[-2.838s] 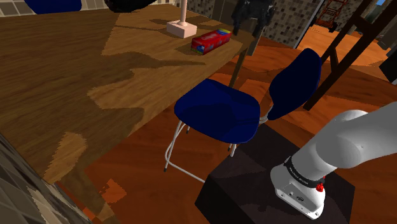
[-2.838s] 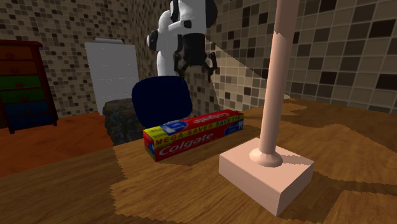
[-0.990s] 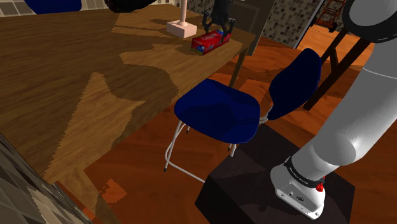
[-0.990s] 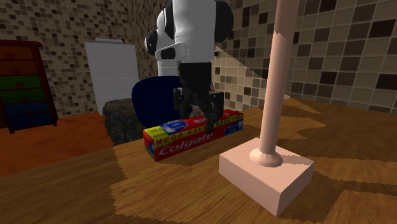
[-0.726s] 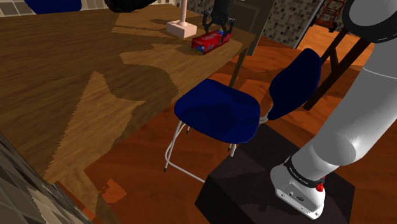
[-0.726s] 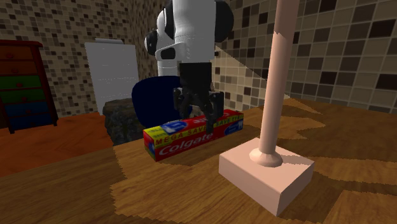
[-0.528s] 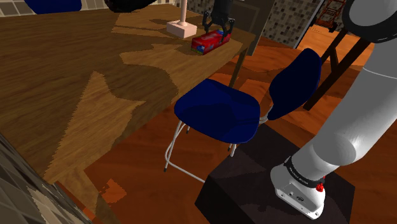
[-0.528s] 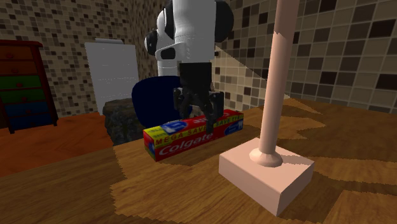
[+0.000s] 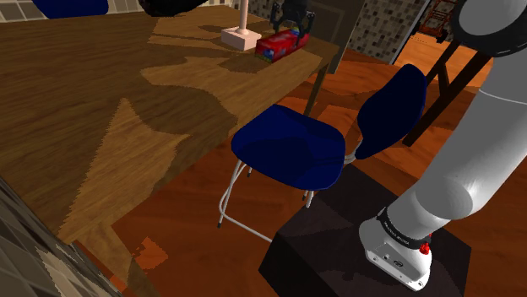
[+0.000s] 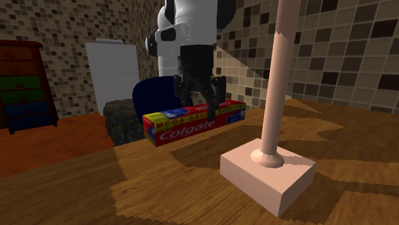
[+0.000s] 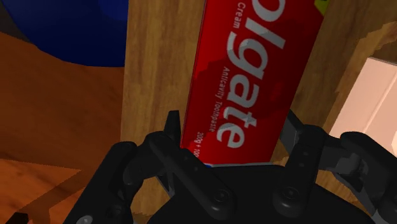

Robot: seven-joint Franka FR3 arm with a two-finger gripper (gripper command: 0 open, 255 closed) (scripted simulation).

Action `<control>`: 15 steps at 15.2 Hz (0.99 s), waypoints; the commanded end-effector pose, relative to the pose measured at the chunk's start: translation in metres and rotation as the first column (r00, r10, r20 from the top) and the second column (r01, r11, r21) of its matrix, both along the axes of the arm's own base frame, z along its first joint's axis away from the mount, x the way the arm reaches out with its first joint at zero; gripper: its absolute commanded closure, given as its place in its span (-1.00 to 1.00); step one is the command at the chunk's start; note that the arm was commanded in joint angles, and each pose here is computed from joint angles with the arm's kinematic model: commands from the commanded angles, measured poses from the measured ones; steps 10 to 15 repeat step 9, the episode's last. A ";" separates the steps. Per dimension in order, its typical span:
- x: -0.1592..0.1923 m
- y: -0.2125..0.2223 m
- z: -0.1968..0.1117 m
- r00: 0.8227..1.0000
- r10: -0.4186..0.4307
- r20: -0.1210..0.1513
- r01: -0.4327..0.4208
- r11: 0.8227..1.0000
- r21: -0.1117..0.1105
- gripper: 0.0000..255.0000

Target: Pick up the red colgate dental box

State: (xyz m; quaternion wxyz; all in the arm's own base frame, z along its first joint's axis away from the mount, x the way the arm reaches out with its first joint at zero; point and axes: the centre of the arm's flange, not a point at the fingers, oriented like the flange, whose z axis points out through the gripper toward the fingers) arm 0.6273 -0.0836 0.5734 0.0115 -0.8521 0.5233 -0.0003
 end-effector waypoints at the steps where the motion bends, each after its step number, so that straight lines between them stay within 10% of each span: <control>1: -0.001 0.000 0.010 1.000 0.000 0.001 0.000 1.000 0.000 1.00; 15: -0.001 0.000 0.043 1.000 0.000 0.001 0.000 1.000 0.000 1.00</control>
